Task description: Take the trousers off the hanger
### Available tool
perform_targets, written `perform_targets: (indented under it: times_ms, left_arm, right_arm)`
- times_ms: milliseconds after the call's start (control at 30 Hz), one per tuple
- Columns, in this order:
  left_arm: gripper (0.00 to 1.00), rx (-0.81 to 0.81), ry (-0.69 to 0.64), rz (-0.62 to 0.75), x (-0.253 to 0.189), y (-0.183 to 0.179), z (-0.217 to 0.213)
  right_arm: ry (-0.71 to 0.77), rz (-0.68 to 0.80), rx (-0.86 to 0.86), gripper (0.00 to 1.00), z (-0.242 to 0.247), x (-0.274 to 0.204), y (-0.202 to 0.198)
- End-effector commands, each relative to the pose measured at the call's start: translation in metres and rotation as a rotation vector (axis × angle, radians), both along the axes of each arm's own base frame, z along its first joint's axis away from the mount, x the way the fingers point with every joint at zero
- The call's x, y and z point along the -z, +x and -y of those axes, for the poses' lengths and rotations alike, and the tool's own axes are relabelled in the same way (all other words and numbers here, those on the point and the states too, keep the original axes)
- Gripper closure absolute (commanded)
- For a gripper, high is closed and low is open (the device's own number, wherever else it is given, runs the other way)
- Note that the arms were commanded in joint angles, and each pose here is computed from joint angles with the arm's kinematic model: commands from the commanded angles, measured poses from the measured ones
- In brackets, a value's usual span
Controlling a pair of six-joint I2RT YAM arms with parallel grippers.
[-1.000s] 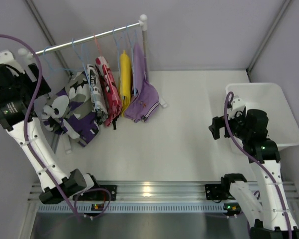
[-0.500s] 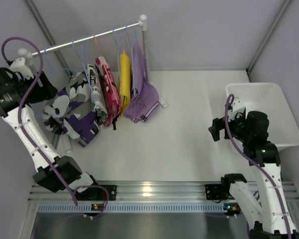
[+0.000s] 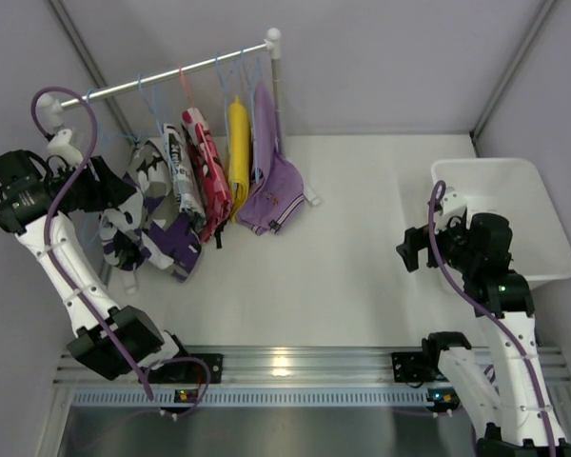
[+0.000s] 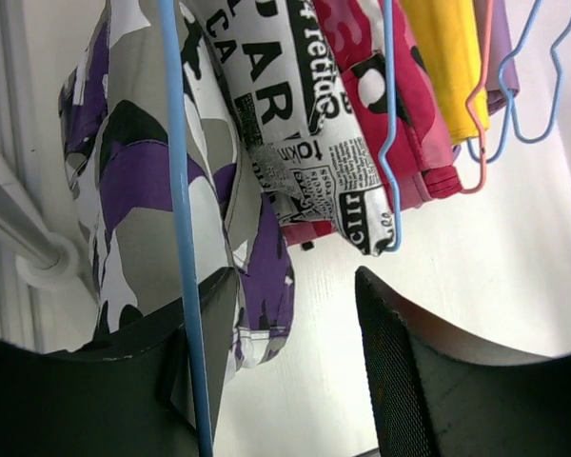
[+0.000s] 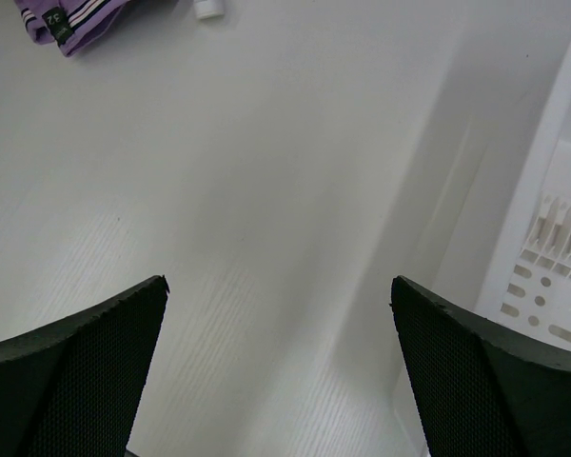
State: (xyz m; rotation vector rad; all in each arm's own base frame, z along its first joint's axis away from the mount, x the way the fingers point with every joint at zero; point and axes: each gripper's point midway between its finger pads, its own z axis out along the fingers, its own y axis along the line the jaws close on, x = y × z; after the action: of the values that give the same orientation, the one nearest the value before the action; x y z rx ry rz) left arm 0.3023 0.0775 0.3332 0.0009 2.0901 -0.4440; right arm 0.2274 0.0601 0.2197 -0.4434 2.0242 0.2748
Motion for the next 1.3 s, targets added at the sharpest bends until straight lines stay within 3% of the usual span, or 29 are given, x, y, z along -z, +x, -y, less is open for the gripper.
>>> perform_targets:
  times_ms: [0,67,233,667,900,1000,1033,1267]
  left_arm:
    - [0.43,0.039,-0.020,0.130,-0.023,0.006,0.011]
    - [0.43,0.046,-0.095,0.152,-0.025,0.006,0.021]
    - [0.43,0.059,-0.142,0.261,-0.044,0.019,0.032]
    - [0.55,0.084,-0.253,0.273,-0.062,0.038,0.044]
    - [0.41,0.090,-0.290,0.253,-0.067,0.040,0.045]
    - [0.53,0.086,-0.275,0.259,-0.071,0.038,0.045]
    - [0.53,0.086,-0.272,0.259,-0.072,0.037,0.045]
    - [0.33,0.088,-0.232,0.256,-0.080,0.029,0.047]
  right_arm:
    - [0.018,0.014,-0.007,0.00,-0.002,-0.005,-0.001]
    - [0.018,0.017,-0.007,0.01,-0.002,-0.006,-0.001]
    - [0.018,0.018,-0.009,0.01,-0.002,-0.006,-0.002]
    - [0.021,0.024,-0.014,0.00,-0.003,-0.007,-0.002]
    - [0.022,0.031,-0.017,0.01,-0.003,-0.008,-0.003]
    - [0.022,0.034,-0.017,0.01,-0.003,-0.009,-0.004]
    - [0.022,0.034,-0.017,0.01,-0.003,-0.008,-0.004]
    - [0.022,0.036,-0.020,0.00,-0.004,-0.009,-0.004]
